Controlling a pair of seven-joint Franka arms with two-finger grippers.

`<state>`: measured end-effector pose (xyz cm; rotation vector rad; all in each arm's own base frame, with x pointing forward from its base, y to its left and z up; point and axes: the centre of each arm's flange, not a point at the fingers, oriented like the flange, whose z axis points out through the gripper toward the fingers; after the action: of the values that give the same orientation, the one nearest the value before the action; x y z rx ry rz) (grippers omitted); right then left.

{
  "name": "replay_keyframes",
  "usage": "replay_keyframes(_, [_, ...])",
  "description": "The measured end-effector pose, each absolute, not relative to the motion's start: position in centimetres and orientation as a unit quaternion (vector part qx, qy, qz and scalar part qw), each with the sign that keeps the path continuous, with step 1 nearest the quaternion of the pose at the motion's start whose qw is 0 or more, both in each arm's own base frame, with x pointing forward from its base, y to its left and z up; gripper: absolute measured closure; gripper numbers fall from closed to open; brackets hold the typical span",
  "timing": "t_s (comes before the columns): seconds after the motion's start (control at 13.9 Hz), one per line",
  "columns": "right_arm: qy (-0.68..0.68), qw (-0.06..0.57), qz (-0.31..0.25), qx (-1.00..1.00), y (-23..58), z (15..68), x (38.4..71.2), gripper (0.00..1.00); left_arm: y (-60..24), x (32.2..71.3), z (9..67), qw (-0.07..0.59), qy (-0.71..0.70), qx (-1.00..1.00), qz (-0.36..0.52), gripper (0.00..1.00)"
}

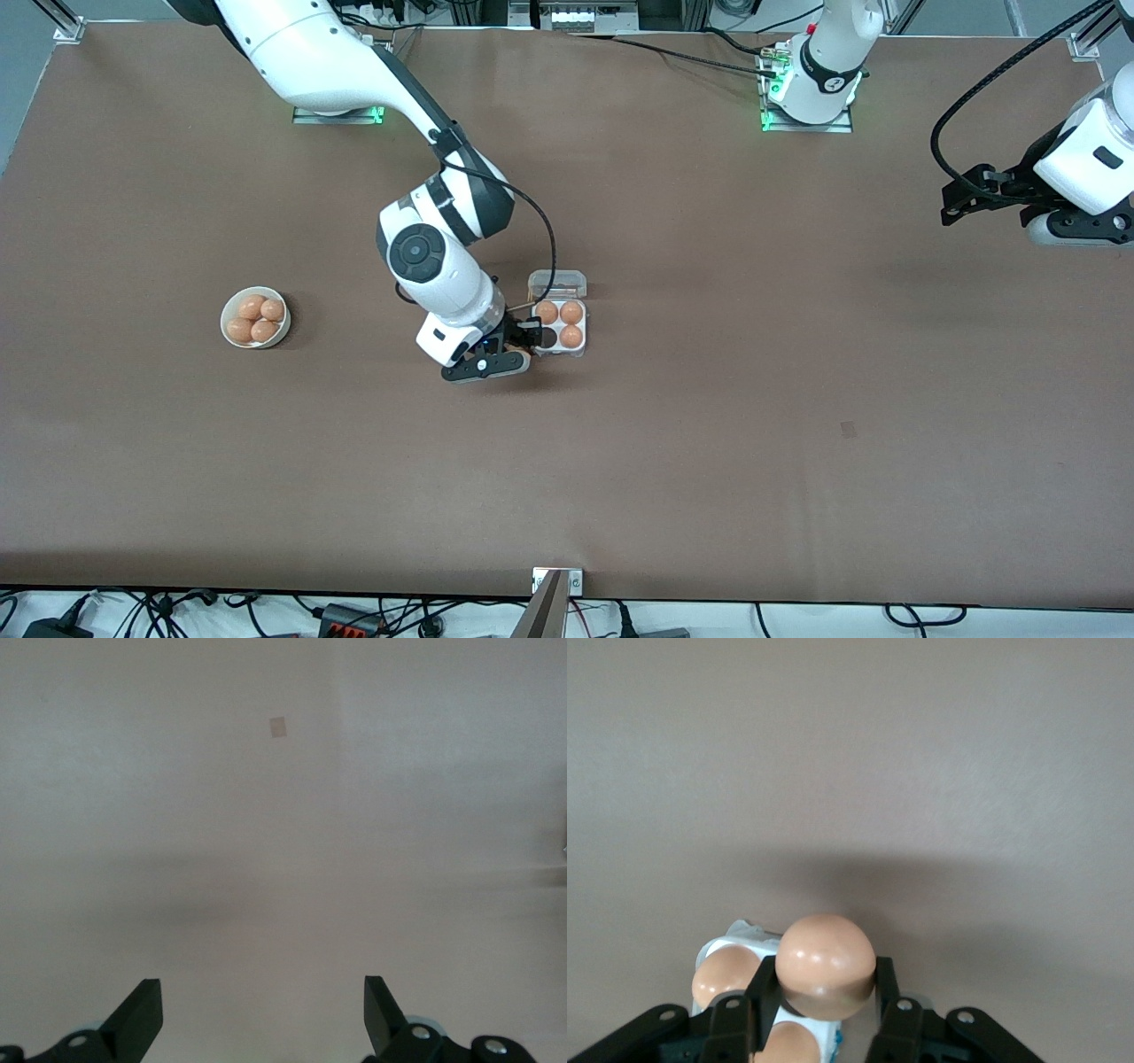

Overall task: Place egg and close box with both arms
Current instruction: 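Carry the egg with the right gripper to the carton's empty slot, then lower the egg into the slot and open the right gripper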

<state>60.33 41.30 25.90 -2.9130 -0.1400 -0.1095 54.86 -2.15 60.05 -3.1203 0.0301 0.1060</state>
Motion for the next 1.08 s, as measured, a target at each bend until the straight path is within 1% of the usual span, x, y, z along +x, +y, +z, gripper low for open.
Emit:
replay_keyframes(0.72, [-0.041, 0.112, -0.010, -0.993, 44.7, 23.1, 57.5, 0.53, -2.4, 54.9, 60.1, 0.010, 0.012, -0.999, 0.034, 0.00])
replay_keyframes(1.08, [-0.038, 0.110, -0.007, -0.993, 44.8, 22.6, 57.3, 0.53, -2.4, 54.9, 60.1, 0.010, 0.012, -0.999, 0.034, 0.00])
